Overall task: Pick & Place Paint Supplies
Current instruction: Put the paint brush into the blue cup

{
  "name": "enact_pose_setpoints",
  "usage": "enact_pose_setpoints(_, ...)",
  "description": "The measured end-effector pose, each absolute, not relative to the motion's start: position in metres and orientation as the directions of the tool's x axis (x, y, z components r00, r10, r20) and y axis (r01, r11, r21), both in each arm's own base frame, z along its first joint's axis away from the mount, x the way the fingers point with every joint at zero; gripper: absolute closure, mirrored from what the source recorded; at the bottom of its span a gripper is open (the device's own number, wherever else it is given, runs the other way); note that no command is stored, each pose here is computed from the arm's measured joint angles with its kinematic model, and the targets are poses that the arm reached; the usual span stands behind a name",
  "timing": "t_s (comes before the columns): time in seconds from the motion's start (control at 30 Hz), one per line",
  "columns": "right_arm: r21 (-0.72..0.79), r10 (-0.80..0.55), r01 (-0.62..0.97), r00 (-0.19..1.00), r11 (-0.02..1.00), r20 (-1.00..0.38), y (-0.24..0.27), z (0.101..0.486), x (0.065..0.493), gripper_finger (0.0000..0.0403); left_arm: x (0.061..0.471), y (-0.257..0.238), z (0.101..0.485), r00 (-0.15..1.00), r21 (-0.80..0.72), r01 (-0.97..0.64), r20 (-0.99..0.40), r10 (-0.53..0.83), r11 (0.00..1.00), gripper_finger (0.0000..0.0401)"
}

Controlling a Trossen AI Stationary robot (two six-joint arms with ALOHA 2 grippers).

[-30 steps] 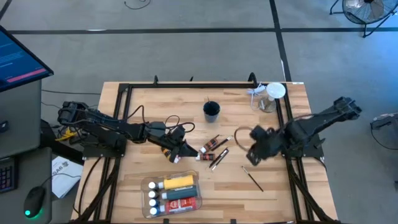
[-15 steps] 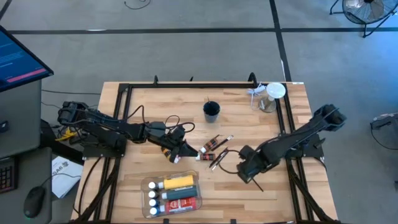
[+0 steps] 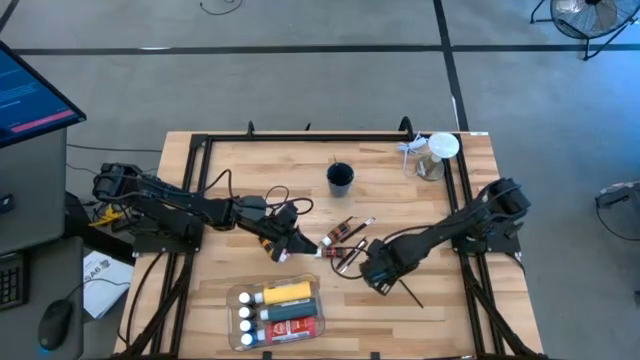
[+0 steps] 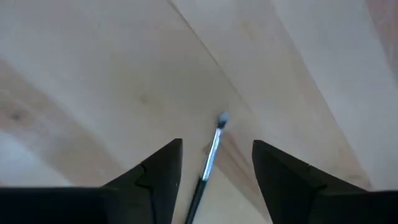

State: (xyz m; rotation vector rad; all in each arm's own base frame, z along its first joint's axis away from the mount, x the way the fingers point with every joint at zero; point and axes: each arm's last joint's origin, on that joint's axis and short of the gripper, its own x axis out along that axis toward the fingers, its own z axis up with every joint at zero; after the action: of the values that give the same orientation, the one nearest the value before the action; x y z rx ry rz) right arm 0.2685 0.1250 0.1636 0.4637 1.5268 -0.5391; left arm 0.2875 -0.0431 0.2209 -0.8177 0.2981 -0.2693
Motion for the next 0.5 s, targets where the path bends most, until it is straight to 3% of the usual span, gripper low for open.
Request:
enact_pose_setpoints(0.17,-0.064,-0.033,0.582,-0.065,0.81,-0.997,0.121,0.156,0.272,0.0223,0.287,-0.047,0.221,0.917,-0.752,0.131,-0.155,-0.366,0.646,0.0399)
enact_pose_setpoints(0.5,0.004,0.002,0.636,0.005,0.771,-1.0,0.104,0.156,0.287,0.0217,0.286,-0.051,0.221,0.913,-0.752,0.138,-0.155,-0.377,0.644,0.0399)
